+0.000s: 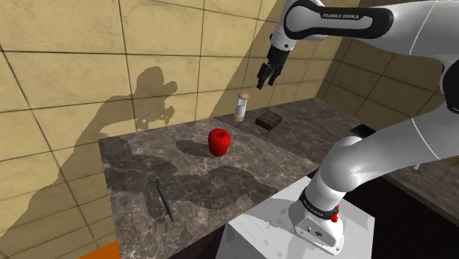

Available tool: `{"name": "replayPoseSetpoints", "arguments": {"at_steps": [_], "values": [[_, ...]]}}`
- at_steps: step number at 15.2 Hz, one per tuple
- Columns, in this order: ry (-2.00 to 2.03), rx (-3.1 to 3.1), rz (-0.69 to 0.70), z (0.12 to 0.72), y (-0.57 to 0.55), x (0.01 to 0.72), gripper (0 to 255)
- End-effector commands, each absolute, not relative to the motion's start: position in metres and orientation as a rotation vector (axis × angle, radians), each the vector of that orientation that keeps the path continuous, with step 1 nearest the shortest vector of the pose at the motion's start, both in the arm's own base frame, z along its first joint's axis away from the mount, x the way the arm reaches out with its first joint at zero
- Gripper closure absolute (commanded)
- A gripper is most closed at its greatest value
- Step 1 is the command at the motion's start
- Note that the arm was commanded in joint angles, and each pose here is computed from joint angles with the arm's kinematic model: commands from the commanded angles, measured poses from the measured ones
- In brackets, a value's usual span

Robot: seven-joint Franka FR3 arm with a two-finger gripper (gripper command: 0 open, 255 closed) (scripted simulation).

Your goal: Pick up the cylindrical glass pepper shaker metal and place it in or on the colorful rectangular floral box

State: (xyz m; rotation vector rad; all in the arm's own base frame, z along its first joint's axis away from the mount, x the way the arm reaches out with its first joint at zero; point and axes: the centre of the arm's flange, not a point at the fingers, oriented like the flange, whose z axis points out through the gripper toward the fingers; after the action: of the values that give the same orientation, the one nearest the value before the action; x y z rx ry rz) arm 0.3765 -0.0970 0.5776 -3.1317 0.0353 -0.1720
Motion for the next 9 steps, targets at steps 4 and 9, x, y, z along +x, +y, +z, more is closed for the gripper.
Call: {"name": "replayPoseSetpoints", "arguments": {"at_steps": [4, 9], "values": [[0.027, -3.132, -0.165, 0.549, -0.139, 0.418, 0], [0.02, -3.131, -0.157, 0.52, -0.183, 0.459, 0]]}}
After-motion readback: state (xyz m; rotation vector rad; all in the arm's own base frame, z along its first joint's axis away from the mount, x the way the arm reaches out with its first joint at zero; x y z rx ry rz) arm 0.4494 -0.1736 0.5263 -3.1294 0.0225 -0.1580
